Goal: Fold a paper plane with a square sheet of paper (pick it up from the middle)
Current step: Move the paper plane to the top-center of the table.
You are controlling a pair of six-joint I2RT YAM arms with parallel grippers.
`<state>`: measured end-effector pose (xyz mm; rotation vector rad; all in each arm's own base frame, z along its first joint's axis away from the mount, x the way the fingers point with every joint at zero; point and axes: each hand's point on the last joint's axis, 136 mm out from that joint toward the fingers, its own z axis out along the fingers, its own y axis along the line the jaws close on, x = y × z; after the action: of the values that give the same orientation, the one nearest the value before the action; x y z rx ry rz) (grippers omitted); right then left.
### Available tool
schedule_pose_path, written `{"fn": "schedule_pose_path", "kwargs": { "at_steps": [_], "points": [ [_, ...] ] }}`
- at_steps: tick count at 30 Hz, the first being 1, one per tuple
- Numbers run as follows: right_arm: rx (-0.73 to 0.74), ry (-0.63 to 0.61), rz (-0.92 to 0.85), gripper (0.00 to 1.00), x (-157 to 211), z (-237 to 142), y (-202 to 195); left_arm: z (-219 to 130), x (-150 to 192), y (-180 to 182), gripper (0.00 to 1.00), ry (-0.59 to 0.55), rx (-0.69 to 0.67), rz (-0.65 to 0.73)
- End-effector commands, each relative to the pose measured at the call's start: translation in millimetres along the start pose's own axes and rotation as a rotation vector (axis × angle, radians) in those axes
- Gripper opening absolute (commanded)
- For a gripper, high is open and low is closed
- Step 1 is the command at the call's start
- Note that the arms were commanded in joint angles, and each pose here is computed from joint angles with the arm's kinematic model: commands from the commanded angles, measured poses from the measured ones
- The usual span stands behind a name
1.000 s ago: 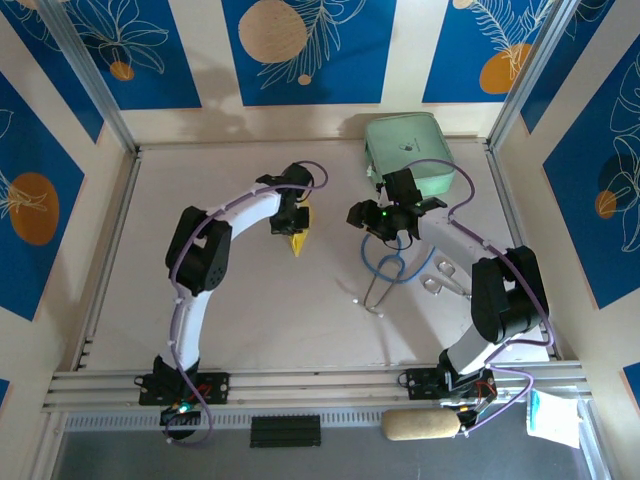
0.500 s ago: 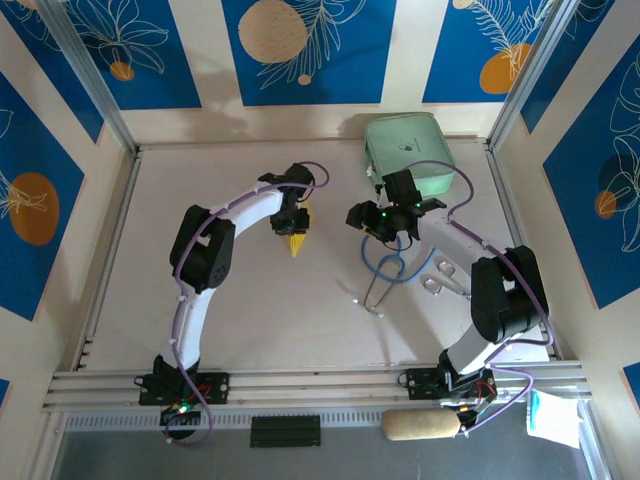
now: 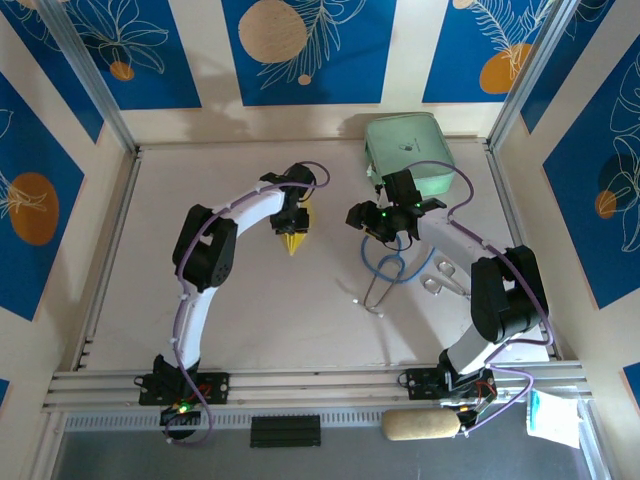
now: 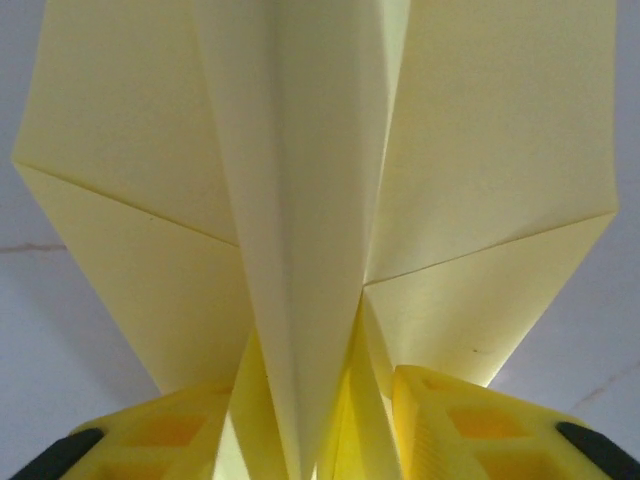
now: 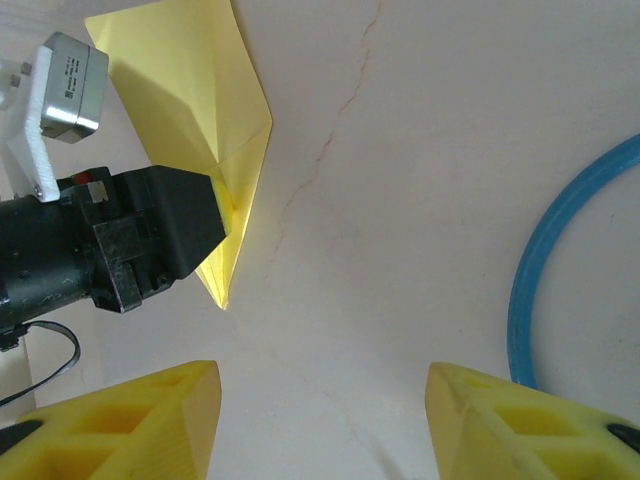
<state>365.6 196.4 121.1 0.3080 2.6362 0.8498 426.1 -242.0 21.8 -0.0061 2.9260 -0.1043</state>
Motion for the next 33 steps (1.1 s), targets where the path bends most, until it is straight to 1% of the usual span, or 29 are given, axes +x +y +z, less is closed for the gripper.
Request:
{"fn": "schedule_pose_path", "kwargs": {
  "at_steps": [1, 7, 13, 17, 22, 25, 30, 33],
  "points": [
    [-0.004, 0.028, 0.022, 0.57, 5, 4, -4, 24, 16, 23, 0.44, 0.067, -0.111, -0.004],
    [-0.004, 0.031, 0.024, 0.57, 5, 5, -4, 30, 14, 24, 0.45, 0.070, -0.126, -0.005],
    [-0.004, 0.033, 0.026, 0.57, 5, 6, -4, 31, 5, 24, 0.49, 0.044, -0.138, -0.027],
    [-0.005, 0.036, 0.026, 0.57, 4, 7, -4, 30, -3, 22, 0.52, 0.020, -0.136, -0.057],
    [-0.003, 0.036, 0.026, 0.57, 4, 7, -4, 27, -12, 16, 0.52, -0.001, -0.112, -0.083],
    [-0.004, 0.035, 0.022, 0.57, 4, 6, -3, 13, -22, 10, 0.51, -0.025, -0.087, -0.086],
    [-0.002, 0.031, 0.021, 0.57, 3, 5, -2, -28, -43, -2, 0.51, -0.112, -0.017, -0.106],
    [-0.004, 0.029, 0.025, 0.57, 2, 5, -2, -44, -49, -4, 0.51, -0.148, 0.005, -0.121]
  ]
}}
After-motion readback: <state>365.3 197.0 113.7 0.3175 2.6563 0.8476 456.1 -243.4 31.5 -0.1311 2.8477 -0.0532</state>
